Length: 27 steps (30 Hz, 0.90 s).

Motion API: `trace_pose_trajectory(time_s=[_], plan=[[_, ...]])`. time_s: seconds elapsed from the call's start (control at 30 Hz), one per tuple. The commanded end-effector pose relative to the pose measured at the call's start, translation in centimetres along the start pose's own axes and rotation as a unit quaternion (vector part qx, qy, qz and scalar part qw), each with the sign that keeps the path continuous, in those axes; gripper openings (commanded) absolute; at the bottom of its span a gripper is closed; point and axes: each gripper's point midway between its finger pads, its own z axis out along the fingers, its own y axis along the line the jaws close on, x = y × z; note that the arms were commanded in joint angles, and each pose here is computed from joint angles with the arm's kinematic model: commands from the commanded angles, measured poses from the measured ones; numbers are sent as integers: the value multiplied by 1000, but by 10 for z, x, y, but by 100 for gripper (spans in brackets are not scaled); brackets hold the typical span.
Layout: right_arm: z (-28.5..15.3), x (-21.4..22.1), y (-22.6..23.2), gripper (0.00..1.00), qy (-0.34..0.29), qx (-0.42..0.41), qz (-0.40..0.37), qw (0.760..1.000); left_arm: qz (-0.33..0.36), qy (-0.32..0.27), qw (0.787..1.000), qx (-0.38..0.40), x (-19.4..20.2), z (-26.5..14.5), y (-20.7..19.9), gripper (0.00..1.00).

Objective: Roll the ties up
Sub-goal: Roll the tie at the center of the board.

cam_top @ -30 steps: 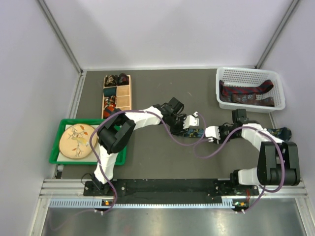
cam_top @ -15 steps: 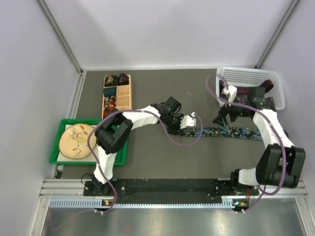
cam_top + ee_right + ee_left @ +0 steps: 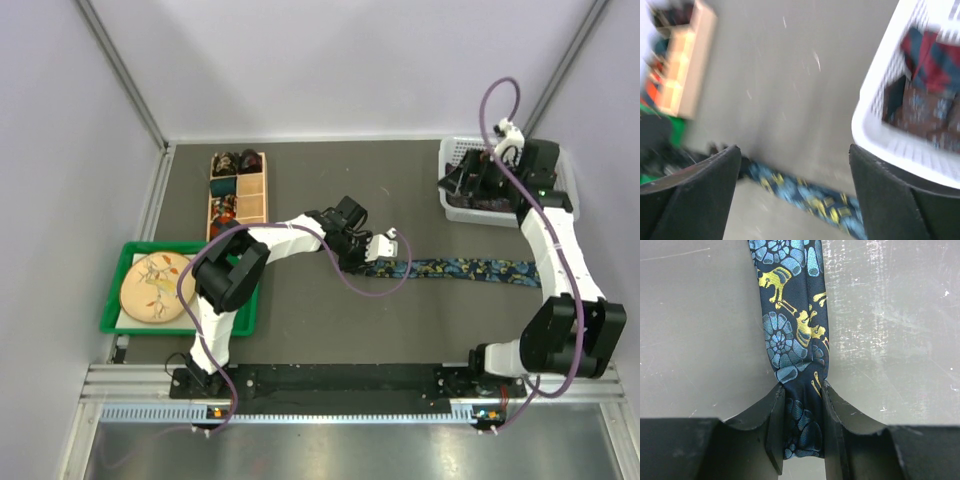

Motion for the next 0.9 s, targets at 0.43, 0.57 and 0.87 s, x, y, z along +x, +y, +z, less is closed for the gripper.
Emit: trace_pose_trajectory(time_s=[0.43,0.57,0.87], plan=[[64,157,81,44,228,-217,258,914,-43,97,994,26,59,0,-22,8],[83,182,89,23,247,-216,276,903,-44,99,994,28,60,1,-22,8],[93,217,101,28,271,-204,233,911,-47,99,994,30,59,3,-21,8]])
